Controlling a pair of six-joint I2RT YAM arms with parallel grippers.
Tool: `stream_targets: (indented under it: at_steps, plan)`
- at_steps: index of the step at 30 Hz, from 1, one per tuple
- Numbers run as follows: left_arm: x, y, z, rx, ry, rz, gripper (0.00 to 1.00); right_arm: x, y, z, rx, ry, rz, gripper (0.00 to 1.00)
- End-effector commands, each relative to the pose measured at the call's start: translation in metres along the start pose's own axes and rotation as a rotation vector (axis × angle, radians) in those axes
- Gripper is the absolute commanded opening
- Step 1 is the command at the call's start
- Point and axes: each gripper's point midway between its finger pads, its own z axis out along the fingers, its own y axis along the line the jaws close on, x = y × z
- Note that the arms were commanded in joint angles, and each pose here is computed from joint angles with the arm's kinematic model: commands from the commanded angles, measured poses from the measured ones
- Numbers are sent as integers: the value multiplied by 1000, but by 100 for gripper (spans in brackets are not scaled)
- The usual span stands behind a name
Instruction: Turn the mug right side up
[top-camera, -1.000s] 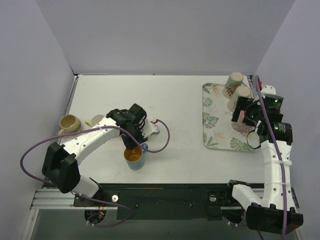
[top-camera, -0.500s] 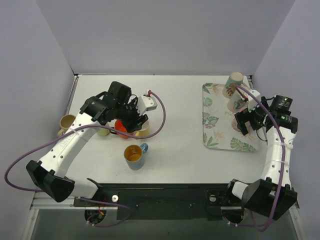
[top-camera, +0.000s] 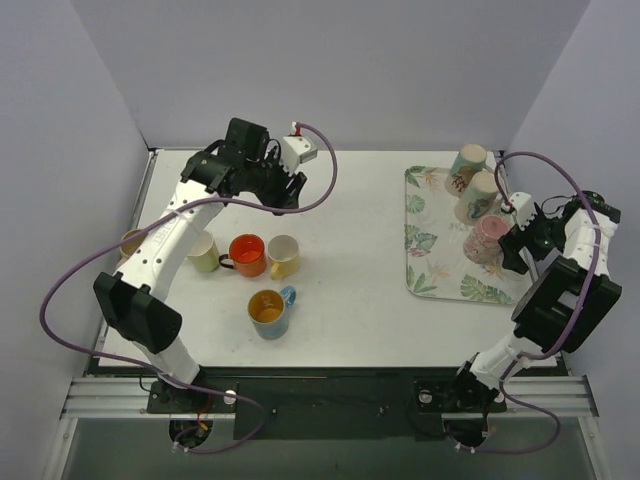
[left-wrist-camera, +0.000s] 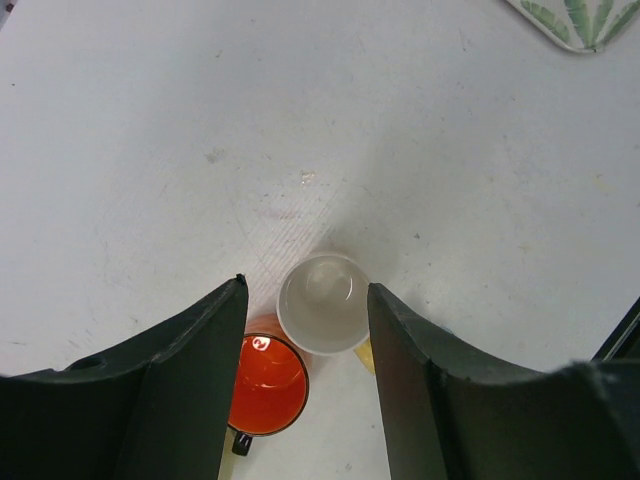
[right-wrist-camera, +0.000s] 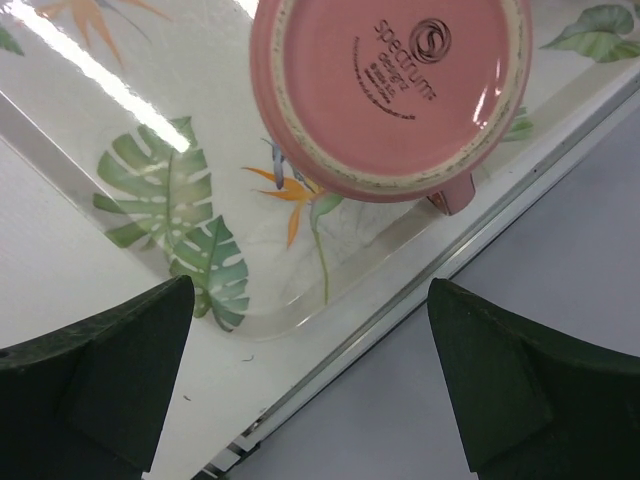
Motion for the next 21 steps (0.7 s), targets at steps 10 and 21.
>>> stream_targets:
  at_steps: [10,21]
  plan:
    - [-15,5,8,29,12,-36,62,-8,-34,26,-104,-64,-201,88]
    - [-11,14,16,-1,41,-46,62,-21,-21,56,-202,-75,-284,68]
